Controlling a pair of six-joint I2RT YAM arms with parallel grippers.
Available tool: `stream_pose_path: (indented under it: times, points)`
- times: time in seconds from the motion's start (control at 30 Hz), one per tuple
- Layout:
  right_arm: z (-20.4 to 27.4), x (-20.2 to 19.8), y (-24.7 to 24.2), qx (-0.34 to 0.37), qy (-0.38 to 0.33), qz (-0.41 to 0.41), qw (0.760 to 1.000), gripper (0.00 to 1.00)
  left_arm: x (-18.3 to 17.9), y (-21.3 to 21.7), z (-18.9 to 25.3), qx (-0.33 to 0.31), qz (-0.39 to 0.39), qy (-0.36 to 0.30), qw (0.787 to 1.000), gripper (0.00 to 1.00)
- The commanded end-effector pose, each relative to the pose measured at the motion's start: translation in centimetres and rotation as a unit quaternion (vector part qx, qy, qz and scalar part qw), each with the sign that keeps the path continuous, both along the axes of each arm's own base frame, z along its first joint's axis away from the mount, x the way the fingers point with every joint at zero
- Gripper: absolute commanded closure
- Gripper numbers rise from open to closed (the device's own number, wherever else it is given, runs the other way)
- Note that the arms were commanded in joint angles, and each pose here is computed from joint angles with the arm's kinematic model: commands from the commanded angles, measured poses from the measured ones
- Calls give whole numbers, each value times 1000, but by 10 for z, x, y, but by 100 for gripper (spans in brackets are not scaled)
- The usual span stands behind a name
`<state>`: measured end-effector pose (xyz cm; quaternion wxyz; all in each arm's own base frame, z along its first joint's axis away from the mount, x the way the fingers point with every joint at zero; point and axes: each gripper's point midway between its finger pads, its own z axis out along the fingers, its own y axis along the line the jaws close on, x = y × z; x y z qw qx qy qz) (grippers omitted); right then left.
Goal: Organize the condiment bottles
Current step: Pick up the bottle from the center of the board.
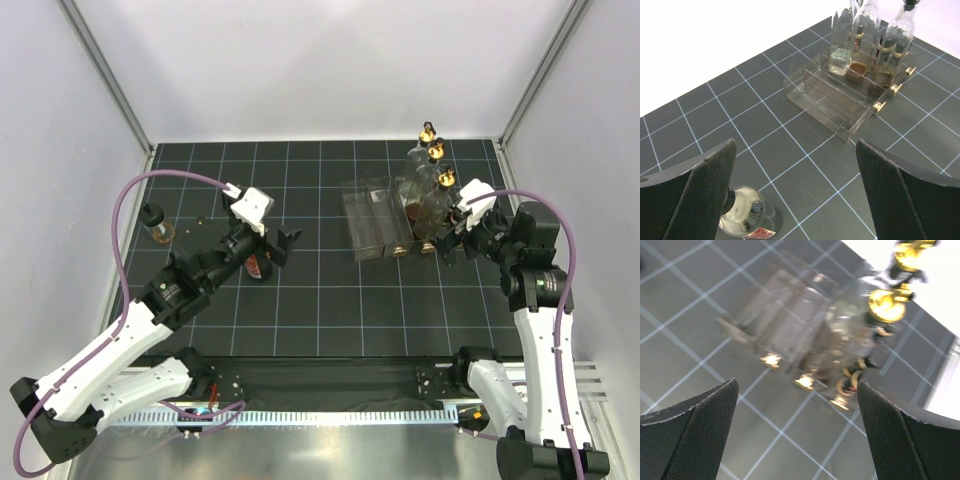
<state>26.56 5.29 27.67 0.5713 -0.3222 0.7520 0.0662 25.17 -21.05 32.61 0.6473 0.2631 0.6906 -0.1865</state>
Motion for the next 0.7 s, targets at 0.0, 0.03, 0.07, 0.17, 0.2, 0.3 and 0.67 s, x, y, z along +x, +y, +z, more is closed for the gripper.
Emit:
stream_pose_path:
  times: [0.0, 0.03, 0.07, 0.17, 0.2, 0.3, 0.67]
  points:
    - [7, -17, 20, 19, 4, 62, 998, 0, 6, 3, 6, -12, 17, -7, 1000, 0]
    - [6, -21, 28, 29, 6, 85, 996, 0, 6, 4, 6, -11, 19, -7, 1000, 0]
    - [4, -23, 31, 32, 8, 96, 995, 0, 6, 4, 6, -12, 21, -7, 1000, 0]
    - [-5, -31, 46, 57, 22, 140, 988, 0, 8, 6, 6, -10, 28, -8, 1000, 0]
    - [-12, -33, 49, 65, 31, 150, 986, 0, 9, 7, 6, -10, 31, -7, 999, 0]
    - [-23, -40, 59, 83, 43, 183, 979, 0, 9, 8, 9, -10, 35, -10, 999, 0]
    - [-45, -43, 66, 107, 71, 205, 970, 0, 8, 15, 25, -26, 52, 2, 998, 0]
